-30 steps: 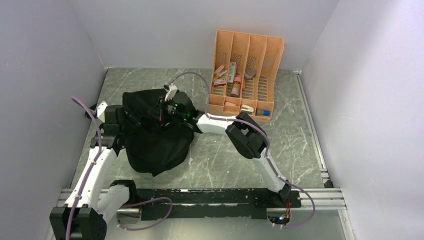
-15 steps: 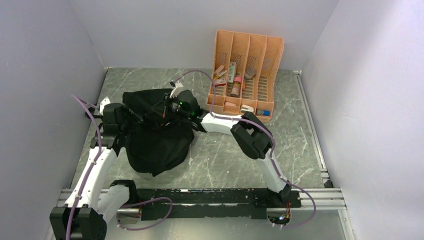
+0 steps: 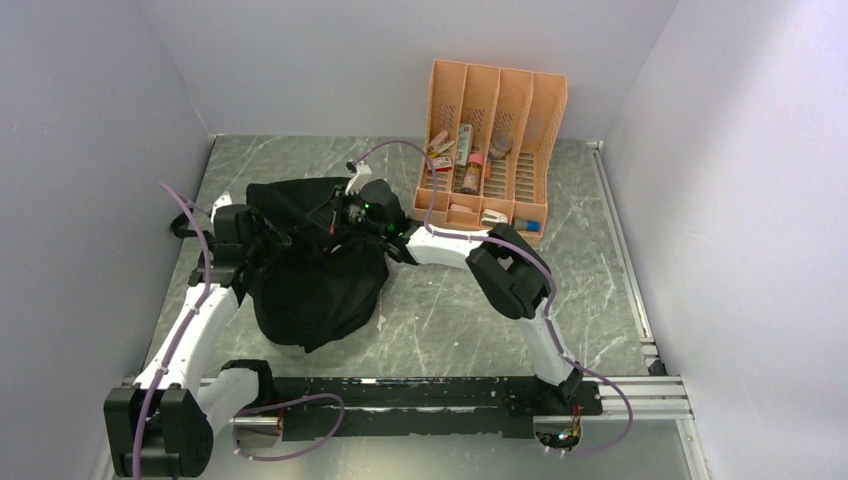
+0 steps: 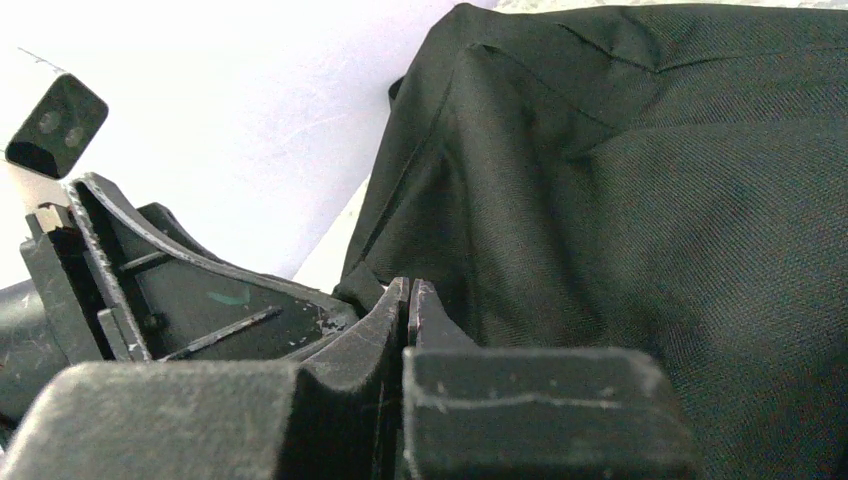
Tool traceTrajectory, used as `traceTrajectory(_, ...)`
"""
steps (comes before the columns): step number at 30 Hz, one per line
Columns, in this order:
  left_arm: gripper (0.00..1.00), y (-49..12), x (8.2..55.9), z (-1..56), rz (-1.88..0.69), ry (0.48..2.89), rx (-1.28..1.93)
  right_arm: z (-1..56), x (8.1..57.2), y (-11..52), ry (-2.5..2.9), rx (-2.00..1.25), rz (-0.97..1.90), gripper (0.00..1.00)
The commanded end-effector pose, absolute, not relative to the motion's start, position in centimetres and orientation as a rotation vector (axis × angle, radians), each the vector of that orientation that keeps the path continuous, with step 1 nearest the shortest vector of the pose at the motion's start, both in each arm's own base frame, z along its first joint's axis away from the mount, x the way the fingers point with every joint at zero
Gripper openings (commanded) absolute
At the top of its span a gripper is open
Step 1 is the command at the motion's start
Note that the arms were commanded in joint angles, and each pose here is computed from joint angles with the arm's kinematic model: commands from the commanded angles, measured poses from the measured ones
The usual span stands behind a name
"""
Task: Pack the student bag
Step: Zip the student bag at the center of the board.
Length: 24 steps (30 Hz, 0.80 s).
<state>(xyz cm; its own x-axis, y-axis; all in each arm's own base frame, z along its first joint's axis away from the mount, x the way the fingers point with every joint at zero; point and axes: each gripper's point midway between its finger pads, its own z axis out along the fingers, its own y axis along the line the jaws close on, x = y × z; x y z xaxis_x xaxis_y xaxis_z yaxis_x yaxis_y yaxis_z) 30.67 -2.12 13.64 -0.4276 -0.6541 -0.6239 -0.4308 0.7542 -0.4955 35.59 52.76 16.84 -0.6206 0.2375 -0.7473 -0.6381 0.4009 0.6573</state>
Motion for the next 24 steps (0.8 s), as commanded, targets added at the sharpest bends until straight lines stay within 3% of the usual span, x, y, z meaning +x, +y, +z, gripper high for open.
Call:
traceTrajectory(1,0.43,-2.5,30.9,13.2,-0.360,2.089,-0.766,19.9,36.4,52.0,1.760,-0.309,1.358,0.00)
traceTrajectory(6,0.12,-1.4,30.5,12.0,-0.267,2.124,-0.784,19.5,36.6,51.7,1.772,-0.304,1.350,0.00)
traceTrajectory(8,0.05,-0.5,30.0,11.5,-0.196,2.139,-0.819,19.2,36.8,51.2,1.780,-0.295,1.330,0.00)
traceTrajectory(24,0.05,5.5,25.7,12.7,0.207,2.038,-1.083,15.2,40.8,44.9,1.906,-0.170,0.958,0.00)
